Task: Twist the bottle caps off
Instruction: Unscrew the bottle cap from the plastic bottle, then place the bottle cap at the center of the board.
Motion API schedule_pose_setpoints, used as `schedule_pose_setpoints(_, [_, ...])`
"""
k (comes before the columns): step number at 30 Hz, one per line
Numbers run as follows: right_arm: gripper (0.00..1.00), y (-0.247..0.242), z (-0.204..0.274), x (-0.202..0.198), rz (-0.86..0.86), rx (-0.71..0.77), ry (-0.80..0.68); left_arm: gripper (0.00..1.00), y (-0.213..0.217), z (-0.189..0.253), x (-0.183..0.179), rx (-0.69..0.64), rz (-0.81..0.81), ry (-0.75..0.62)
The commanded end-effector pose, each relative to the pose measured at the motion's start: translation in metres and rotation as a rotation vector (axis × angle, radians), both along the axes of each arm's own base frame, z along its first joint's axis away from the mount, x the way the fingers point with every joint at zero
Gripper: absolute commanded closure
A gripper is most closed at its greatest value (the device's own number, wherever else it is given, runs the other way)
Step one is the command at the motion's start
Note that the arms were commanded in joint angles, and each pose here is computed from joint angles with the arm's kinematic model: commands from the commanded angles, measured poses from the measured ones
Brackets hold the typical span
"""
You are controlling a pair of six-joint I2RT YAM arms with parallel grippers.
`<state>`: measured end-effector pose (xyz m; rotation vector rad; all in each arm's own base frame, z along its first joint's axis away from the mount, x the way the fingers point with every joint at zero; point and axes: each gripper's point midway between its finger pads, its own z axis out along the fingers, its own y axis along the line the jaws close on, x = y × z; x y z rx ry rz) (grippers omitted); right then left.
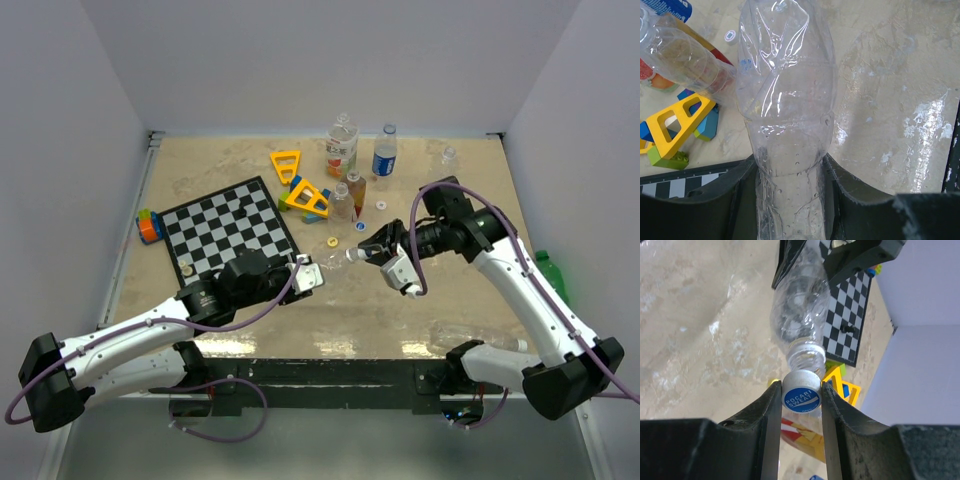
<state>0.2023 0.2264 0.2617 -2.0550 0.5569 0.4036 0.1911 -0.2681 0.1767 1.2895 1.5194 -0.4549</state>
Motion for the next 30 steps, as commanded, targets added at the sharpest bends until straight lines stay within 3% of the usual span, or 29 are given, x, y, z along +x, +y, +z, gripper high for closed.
schedule_pose_setpoints(1, [1.00, -0.007, -0.003, 0.005, 0.099, -0.056, -0.227, 1.00, 0.001, 0.007, 0.002, -0.029, 0.017, -0.002])
schedule_pose_setpoints(9, [1.00, -0.007, 0.012, -0.005, 0.050, 0.027, -0.140, 1.00, 0.002, 0.009, 0.002, -0.032, 0.022, -0.006])
schedule_pose_setpoints(12, [1.00, -0.013, 0.026, 0.003, -0.150, 0.091, 0.026, 1.00, 0.003, 0.010, 0.002, -0.034, 0.023, -0.010])
schedule_pose_setpoints(19, [1.00, -0.055, 0.018, 0.057, -0.717, 0.172, 0.237, 1.00, 0.002, 0.014, 0.001, -0.047, 0.018, -0.013])
schedule_pose_setpoints(22, [1.00, -0.097, -0.021, 0.090, -0.989, 0.111, 0.322, 1.00, 0.002, 0.014, 0.000, -0.048, 0.016, -0.014])
schedule_pose_setpoints(27, [0.99, -0.171, -0.092, 0.124, -1.249, 0.019, 0.478, 1.00, 0.003, 0.015, 0.000, -0.051, 0.016, -0.013])
schedule_pose_setpoints(30, [0.96, -0.210, -0.122, 0.142, -1.396, 0.007, 0.462, 1.00, 0.002, 0.017, 0.000, -0.055, 0.015, -0.017])
